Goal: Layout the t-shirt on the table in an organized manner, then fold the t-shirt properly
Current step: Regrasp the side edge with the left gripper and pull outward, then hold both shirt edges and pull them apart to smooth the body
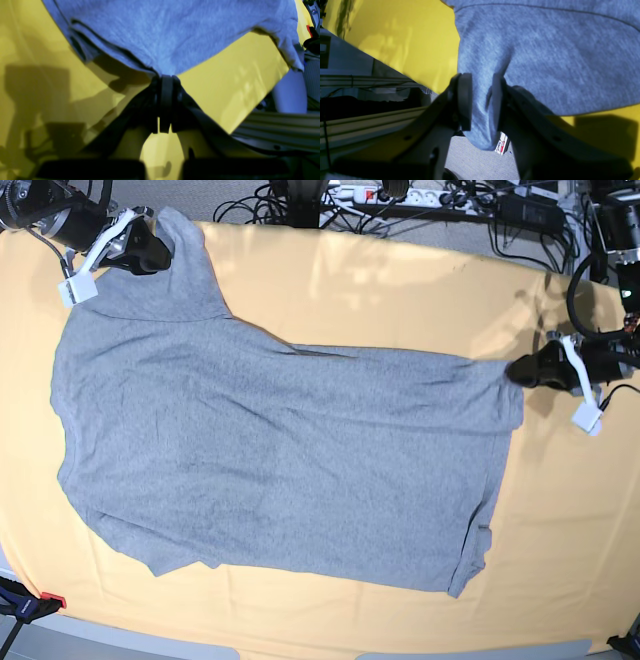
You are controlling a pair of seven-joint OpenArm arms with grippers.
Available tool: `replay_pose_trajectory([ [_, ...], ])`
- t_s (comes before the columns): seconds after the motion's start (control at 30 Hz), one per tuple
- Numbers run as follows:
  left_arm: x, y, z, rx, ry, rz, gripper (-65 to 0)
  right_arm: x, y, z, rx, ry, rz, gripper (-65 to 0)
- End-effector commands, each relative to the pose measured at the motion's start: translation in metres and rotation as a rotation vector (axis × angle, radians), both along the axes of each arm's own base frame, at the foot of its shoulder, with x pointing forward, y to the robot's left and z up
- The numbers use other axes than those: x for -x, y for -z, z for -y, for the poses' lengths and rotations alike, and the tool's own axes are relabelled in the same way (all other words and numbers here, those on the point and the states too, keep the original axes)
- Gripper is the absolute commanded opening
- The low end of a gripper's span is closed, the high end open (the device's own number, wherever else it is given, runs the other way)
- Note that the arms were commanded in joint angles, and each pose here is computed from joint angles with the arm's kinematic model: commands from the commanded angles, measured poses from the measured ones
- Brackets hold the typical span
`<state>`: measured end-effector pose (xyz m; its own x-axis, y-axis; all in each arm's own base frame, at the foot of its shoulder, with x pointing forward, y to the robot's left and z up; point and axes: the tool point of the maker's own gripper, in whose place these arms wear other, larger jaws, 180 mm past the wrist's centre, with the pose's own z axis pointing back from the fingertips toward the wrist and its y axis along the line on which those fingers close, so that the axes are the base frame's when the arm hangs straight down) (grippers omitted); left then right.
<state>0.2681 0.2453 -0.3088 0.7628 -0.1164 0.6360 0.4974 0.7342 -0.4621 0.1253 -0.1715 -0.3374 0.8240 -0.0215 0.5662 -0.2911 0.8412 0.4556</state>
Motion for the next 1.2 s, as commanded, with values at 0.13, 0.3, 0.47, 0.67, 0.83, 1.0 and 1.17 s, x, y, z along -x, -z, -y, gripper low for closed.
replay_pose_trajectory([
  [0.13, 0.006, -0.014, -0.009, 0.007, 0.011, 0.017, -65.0, -0.018, -0.014, 0.0, -0.001, -0.011, 0.079, -48.1],
  [0.3, 0.006, -0.02, -0.021, -0.037, 0.015, 0.016, -65.0, -0.035, -0.022, 0.0, 0.0, -0.01, 0.131, -48.1],
  [0.47, 0.004, -0.031, -0.035, -0.083, 0.021, 0.02, -65.0, -0.035, -0.025, 0.019, 0.039, 0.043, 0.139, -48.0],
  [0.67, 0.004, -0.032, -0.033, -0.072, 0.022, 0.023, -65.0, -0.032, -0.044, 0.081, 0.187, 0.155, 0.169, -48.0],
  [0.83, 0.004, -0.031, -0.031, -0.064, 0.021, 0.023, -65.0, -0.025, -0.051, 0.113, 0.28, 0.226, 0.164, -35.2],
  [1.0, 0.012, -0.022, -0.027, -0.047, 0.021, -0.002, -65.0, -0.027, -0.042, 0.133, 0.362, 0.297, 0.143, -26.0],
  [1.17, 0.035, -0.002, -0.028, -0.055, 0.022, -0.081, -65.0, -0.027, -0.043, 0.132, 0.35, 0.297, 0.149, -26.0],
])
